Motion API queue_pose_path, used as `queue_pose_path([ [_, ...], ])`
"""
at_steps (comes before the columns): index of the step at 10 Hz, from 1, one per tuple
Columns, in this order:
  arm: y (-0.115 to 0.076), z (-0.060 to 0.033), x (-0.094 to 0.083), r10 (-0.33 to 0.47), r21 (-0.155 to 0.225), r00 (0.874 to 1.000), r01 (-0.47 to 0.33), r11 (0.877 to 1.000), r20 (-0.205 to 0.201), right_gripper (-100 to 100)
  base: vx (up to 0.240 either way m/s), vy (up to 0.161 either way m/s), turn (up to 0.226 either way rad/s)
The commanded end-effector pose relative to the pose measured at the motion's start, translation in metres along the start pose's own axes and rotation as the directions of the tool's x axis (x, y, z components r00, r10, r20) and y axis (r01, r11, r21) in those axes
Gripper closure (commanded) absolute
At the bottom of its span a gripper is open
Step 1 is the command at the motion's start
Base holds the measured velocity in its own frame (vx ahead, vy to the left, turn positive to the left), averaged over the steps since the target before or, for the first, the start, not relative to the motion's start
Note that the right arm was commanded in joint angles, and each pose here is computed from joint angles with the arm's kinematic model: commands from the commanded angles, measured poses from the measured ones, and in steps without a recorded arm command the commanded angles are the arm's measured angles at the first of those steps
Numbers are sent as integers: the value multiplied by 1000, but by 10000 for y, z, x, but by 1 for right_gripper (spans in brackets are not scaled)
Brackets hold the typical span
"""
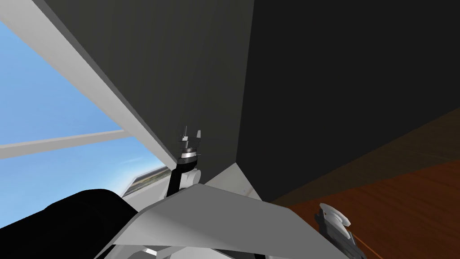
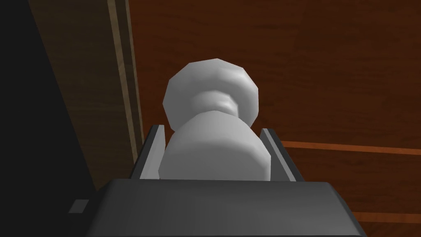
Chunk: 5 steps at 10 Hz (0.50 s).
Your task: Pull the door open
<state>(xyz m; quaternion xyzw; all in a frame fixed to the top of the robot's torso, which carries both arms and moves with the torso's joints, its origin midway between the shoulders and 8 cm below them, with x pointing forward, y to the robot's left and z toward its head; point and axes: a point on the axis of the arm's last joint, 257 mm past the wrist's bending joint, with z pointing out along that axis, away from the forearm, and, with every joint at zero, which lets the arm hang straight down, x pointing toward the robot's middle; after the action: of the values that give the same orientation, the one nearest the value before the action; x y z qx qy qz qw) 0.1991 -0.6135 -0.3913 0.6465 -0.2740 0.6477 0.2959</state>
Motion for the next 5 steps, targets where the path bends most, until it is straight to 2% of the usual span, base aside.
queue_pose_path([
  [1, -7, -9, -10, 0, 1, 1000, 0, 1000, 2, 100, -24, 11, 13],
  [4, -7, -9, -10, 0, 1, 1000, 0, 1000, 2, 100, -7, 5, 1],
  [5, -69, -22, -15, 3, 27, 1000, -3, 1000, 6, 100, -119, 62, 54],
])
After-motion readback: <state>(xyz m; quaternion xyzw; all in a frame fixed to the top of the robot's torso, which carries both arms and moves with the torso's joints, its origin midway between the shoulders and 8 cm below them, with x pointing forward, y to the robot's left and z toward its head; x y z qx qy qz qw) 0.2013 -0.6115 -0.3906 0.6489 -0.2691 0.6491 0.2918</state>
